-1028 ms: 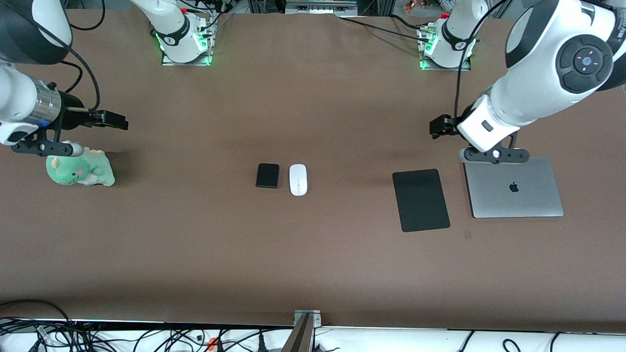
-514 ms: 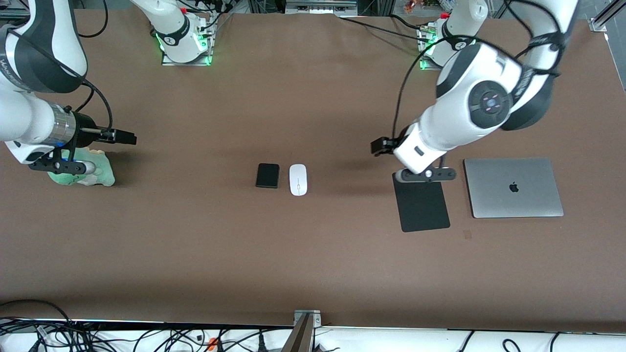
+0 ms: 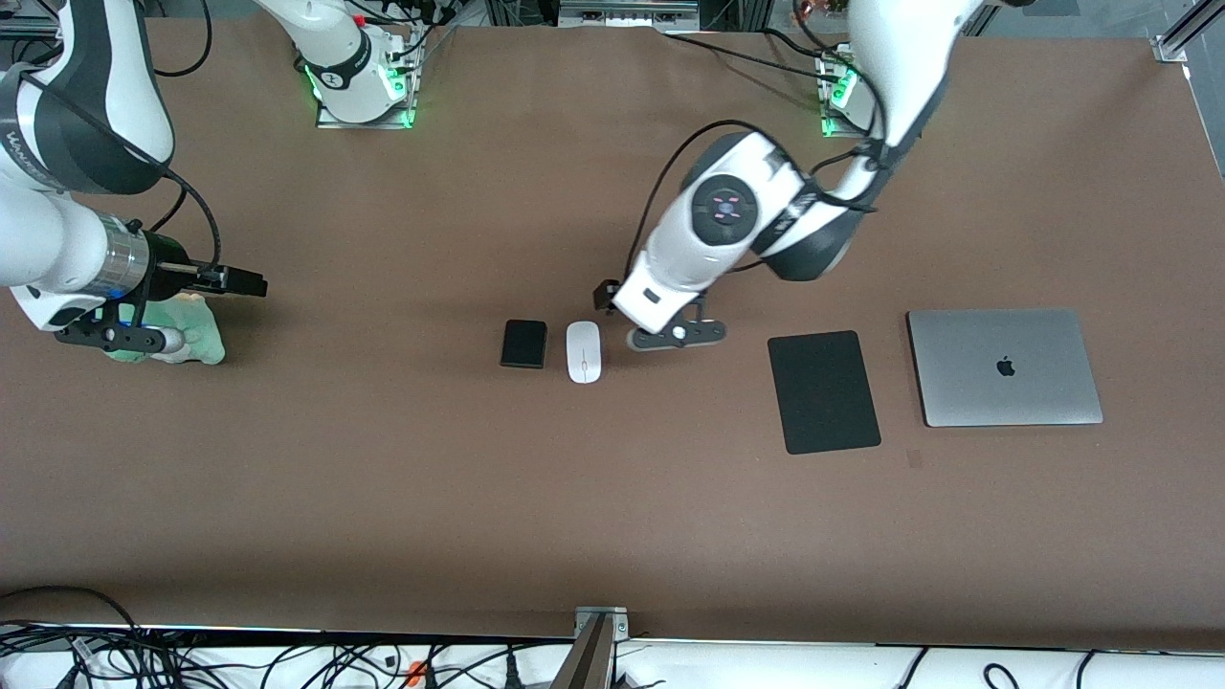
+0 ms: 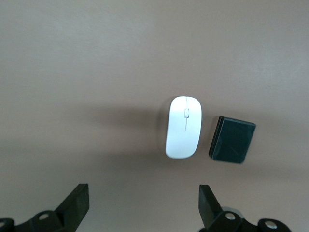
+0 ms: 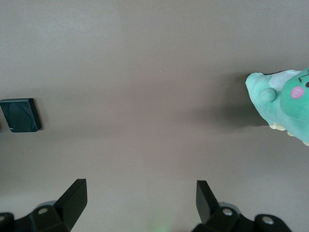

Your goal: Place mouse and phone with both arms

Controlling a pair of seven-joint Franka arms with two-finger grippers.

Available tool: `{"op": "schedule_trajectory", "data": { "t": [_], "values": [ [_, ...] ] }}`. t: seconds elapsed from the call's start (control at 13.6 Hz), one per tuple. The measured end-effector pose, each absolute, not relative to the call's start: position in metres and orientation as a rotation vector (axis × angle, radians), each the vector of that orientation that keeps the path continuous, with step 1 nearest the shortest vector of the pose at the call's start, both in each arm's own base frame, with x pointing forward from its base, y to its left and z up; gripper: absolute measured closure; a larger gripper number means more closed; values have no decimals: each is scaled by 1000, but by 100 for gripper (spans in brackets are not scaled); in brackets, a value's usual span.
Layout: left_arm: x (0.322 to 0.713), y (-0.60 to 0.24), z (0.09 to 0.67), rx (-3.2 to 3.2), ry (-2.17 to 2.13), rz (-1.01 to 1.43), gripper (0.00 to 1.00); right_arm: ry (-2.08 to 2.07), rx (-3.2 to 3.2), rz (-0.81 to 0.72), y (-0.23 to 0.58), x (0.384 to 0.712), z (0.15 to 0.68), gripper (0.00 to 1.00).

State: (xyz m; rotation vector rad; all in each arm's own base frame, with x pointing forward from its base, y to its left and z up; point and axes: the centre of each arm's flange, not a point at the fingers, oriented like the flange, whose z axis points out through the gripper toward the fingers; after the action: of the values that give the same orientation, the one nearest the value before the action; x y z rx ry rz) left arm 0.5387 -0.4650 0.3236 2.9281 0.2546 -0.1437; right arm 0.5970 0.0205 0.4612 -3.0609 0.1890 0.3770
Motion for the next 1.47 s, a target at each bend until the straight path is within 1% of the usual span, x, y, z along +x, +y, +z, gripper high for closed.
{"op": "schedule_trajectory", "data": {
  "t": [0.22,0.59,0.73,0.81,0.88,0.95,1.1,1.47],
  "values": [
    [523,-501,279,2960,271,-81,0,191,-3058,376,21,598,459,0],
    [531,-526,238,3009,271,-8,0,195,-3058,341,21,603,456,0],
    [526,-544,219,3034,258,31,2,197,-3053,338,22,604,454,0],
    [522,-553,210,3041,250,41,12,200,-3042,336,23,605,453,0],
    [520,-558,203,3042,246,45,17,204,-3030,333,24,605,453,0],
    [521,-561,200,3038,246,50,17,206,-3024,326,24,607,452,0],
    [527,-560,196,3031,255,65,26,222,-3019,309,26,610,448,0],
    [528,-559,188,3029,258,67,25,264,-3023,290,52,615,439,0]
  ]
}}
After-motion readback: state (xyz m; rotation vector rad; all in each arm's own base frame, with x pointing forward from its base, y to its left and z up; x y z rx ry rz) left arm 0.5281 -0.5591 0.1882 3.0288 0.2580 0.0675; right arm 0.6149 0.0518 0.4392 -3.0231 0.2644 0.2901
